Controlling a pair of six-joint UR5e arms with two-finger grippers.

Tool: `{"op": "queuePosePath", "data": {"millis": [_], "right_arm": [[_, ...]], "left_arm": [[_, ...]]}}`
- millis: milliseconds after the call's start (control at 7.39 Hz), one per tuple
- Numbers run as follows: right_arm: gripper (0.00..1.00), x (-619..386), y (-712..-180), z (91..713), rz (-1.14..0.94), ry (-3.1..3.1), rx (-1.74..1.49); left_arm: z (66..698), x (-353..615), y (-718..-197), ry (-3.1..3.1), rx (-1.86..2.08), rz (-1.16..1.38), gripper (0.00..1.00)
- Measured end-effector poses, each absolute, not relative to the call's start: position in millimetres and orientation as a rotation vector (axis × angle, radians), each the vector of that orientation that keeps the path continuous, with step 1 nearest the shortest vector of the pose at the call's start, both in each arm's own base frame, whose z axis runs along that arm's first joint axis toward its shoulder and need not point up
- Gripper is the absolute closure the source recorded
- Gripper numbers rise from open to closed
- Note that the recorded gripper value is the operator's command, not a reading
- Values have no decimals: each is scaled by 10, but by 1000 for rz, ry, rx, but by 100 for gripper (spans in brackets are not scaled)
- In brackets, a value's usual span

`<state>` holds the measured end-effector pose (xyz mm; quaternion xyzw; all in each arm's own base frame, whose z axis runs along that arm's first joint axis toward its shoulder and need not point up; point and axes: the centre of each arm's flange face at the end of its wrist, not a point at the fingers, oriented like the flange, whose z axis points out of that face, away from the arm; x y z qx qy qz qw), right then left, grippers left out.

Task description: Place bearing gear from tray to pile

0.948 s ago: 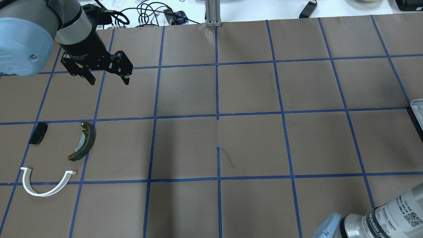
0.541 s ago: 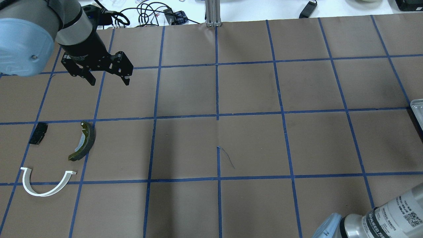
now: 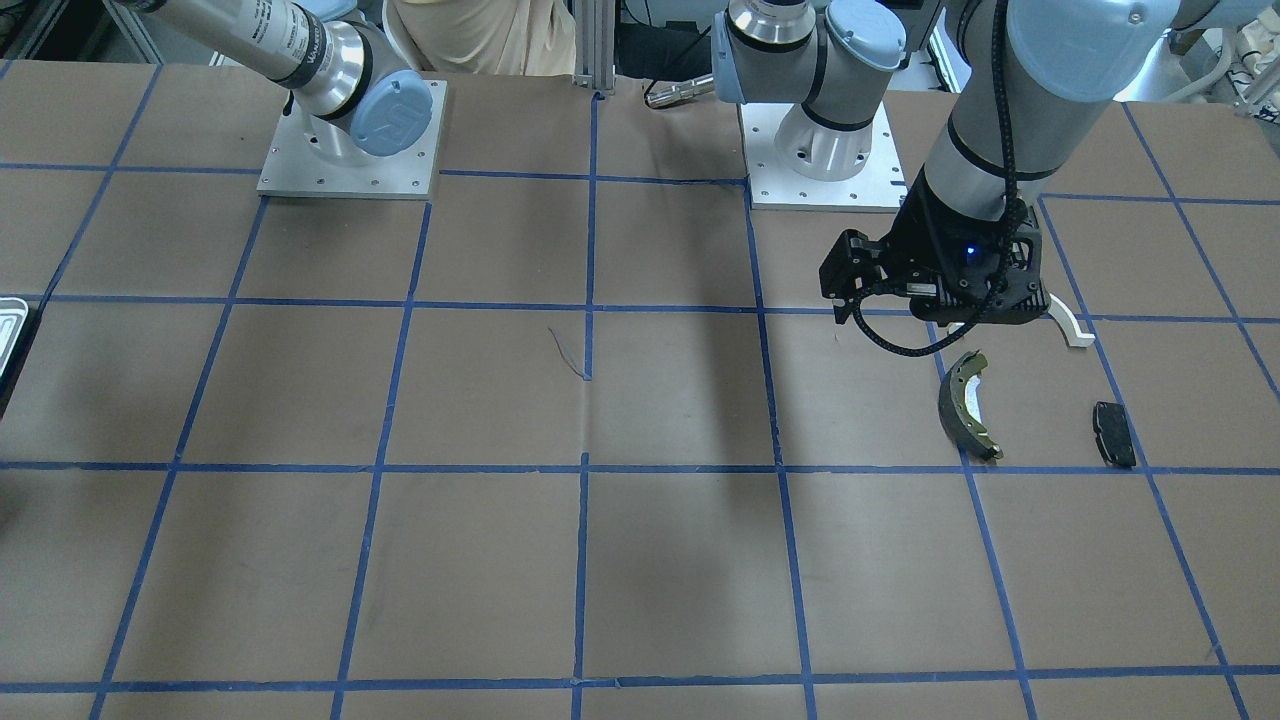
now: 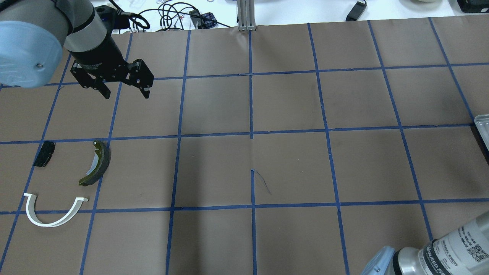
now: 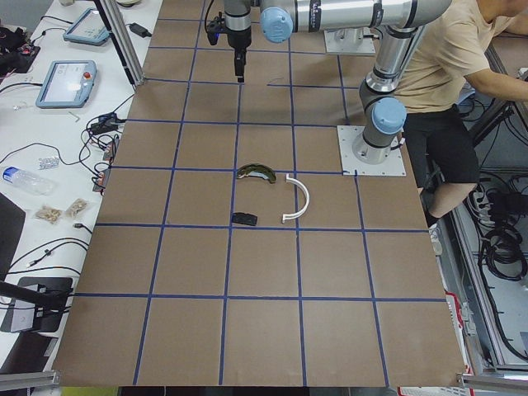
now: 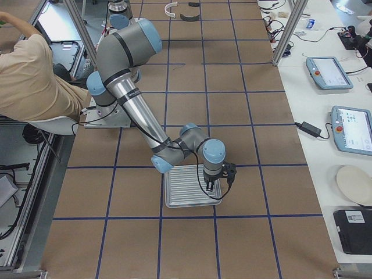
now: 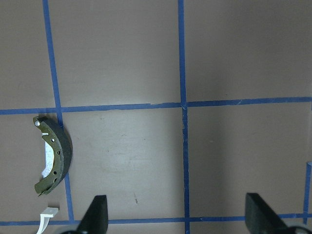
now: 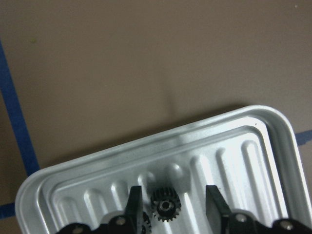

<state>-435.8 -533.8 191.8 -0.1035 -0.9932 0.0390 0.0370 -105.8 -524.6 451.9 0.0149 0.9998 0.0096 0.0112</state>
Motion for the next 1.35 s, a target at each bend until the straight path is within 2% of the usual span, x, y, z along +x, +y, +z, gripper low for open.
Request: {"op": "queuePosePath", "data": {"millis": [406, 541, 812, 948, 1083, 1354], "right_arm": [[47, -4360, -5343, 1847, 112, -3056, -315], [53, -4361, -5344, 1820, 108, -3059, -315], [81, -4359, -5344, 1805, 105, -3061, -320], [92, -4357, -5341, 1812, 102, -3062, -325], [96, -4355, -5335, 1822, 95, -3062, -327], [96, -4346, -5325, 1875, 85, -3057, -326]], "left_arm": [[4525, -1061, -5247, 3118, 47, 26, 0], [4527, -1061, -5245, 3118, 48, 26, 0], [4544, -1062, -5243, 3118, 55, 21, 0], [4544, -1062, -5244, 3118, 57, 20, 0], [4542, -1062, -5245, 3118, 59, 21, 0], [4546, -1055, -5241, 3111, 74, 21, 0]]}}
